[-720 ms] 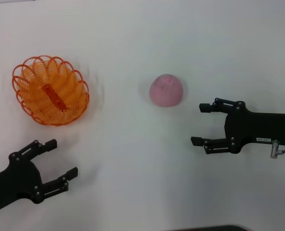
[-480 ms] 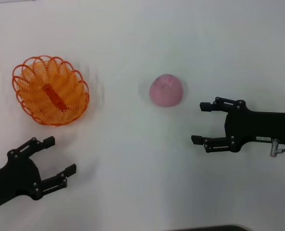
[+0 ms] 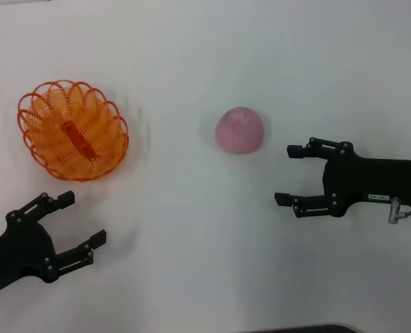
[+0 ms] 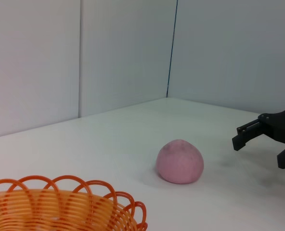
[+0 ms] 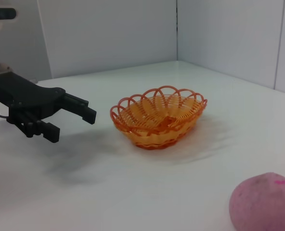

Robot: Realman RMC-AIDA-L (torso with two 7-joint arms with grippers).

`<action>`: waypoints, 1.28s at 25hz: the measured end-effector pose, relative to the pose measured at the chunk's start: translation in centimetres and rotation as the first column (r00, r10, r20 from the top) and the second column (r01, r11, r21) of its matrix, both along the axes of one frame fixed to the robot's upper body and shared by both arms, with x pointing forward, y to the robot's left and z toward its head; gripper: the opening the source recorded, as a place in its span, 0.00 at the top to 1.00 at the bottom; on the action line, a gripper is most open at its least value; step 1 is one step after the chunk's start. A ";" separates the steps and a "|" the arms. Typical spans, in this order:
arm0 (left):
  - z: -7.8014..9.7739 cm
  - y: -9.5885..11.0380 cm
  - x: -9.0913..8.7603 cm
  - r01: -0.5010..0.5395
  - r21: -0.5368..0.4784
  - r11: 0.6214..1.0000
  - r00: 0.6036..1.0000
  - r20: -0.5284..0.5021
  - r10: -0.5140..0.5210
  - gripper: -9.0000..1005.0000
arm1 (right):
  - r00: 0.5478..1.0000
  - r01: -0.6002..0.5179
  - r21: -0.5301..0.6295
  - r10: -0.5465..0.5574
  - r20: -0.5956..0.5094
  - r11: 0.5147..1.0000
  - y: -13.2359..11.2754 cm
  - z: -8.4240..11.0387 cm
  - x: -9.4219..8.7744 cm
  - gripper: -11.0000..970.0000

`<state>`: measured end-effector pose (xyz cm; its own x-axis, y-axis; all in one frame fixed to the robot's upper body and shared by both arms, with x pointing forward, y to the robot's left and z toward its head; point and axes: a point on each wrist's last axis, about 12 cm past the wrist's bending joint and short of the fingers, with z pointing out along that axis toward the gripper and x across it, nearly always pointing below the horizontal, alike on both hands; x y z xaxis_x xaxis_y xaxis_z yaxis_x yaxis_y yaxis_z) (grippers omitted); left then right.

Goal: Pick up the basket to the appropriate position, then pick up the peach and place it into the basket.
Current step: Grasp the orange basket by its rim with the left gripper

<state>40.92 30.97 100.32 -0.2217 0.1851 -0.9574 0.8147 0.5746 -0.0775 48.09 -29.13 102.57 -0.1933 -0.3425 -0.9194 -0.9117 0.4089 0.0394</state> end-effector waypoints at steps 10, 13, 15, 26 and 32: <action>1.0 1.1 0.7 -0.046 -0.068 0.997 0.989 -0.141 0.036 0.14 | 1.000 0.000 0.000 0.000 0.000 1.000 0.1 0.1 0.1 0.04; 1.9 2.1 1.4 -0.091 -0.097 0.991 0.965 -0.256 0.063 0.14 | 1.000 0.002 0.001 -0.002 0.000 1.000 0.0 0.1 0.2 0.04; 2.6 2.8 1.9 -0.139 -0.120 0.983 0.935 -0.342 0.091 0.14 | 1.000 0.004 0.002 -0.004 0.000 1.000 0.0 0.1 0.2 0.04; 5.1 5.6 5.6 -0.419 -0.138 0.897 0.625 -0.761 0.175 0.14 | 1.000 0.014 0.008 -0.014 0.006 1.000 0.0 0.3 0.4 0.04; 6.2 5.8 6.6 -0.422 -0.136 0.896 0.626 -0.759 0.180 0.14 | 1.000 0.012 0.008 -0.012 0.007 1.000 0.0 0.3 0.5 0.04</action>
<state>47.52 36.81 106.50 -0.8445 -0.2624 -0.4668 0.2167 0.6298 -0.7459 48.57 -29.11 102.86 -0.1905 -0.3327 -0.9236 -0.9070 0.4195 0.0360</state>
